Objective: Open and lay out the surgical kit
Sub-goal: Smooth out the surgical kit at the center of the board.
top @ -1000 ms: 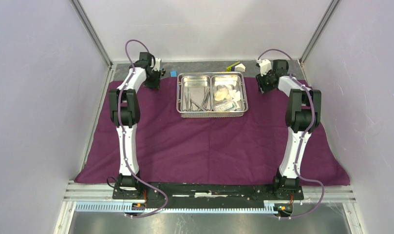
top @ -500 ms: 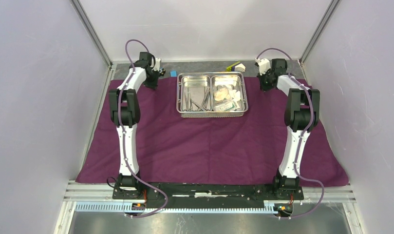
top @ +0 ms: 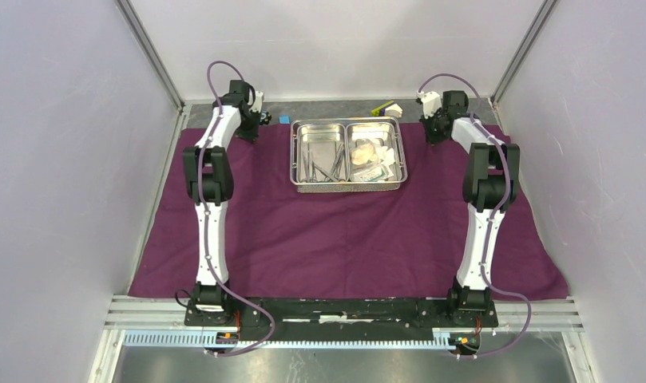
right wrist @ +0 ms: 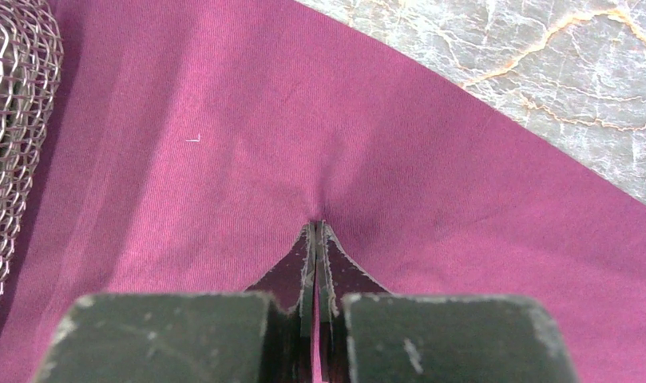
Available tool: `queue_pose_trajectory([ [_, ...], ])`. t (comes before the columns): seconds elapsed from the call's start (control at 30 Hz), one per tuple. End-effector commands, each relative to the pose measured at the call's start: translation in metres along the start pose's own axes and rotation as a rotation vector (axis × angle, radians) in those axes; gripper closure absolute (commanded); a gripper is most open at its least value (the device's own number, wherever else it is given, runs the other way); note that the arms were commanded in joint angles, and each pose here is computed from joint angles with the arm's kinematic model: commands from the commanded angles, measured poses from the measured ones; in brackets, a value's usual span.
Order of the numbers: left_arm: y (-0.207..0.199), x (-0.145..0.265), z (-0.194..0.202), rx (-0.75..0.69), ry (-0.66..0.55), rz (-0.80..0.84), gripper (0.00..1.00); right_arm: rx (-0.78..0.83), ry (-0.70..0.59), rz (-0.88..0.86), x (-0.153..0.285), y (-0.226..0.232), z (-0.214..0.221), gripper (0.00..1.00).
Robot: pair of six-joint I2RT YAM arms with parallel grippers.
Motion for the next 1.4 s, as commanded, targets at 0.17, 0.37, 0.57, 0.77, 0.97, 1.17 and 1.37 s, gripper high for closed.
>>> queue_pose_trajectory([
  [0.17, 0.02, -0.015, 0.0, 0.042, 0.039, -0.063, 0.98, 0.018, 0.048, 0.081, -0.005, -0.013, 0.013, 1.0],
  [0.37, 0.023, -0.01, -0.001, 0.031, 0.038, -0.086, 0.98, 0.009, 0.052, 0.079, -0.002, -0.01, 0.015, 1.0],
  [0.57, 0.03, 0.019, -0.009, 0.098, -0.048, 0.004, 0.83, 0.01, 0.022, 0.074, 0.008, -0.01, 0.008, 0.85],
  [0.77, 0.018, 0.048, -0.037, 0.141, -0.215, 0.083, 0.41, 0.006, -0.017, 0.077, 0.021, -0.011, -0.003, 0.64],
  [0.97, -0.013, 0.049, -0.057, 0.103, -0.295, 0.171, 0.32, 0.008, -0.015, 0.077, 0.022, -0.011, -0.003, 0.62],
  [1.17, -0.041, 0.041, -0.075, 0.095, -0.38, 0.233, 0.35, 0.005, -0.008, 0.074, 0.02, -0.011, -0.003, 0.62],
  [1.37, -0.056, 0.027, -0.087, 0.076, -0.422, 0.232, 0.38, 0.005, 0.003, 0.069, 0.018, -0.01, 0.0, 0.63],
])
Point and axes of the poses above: each gripper's point midway between its finger pads, its own x axis back along the fingers, its own y axis along the line the jaws close on, z = x × y, the point moved 9 cm from there along x, back along the fingers, and after that the axes turned 2 degrees about x, right-handed, at the moved point
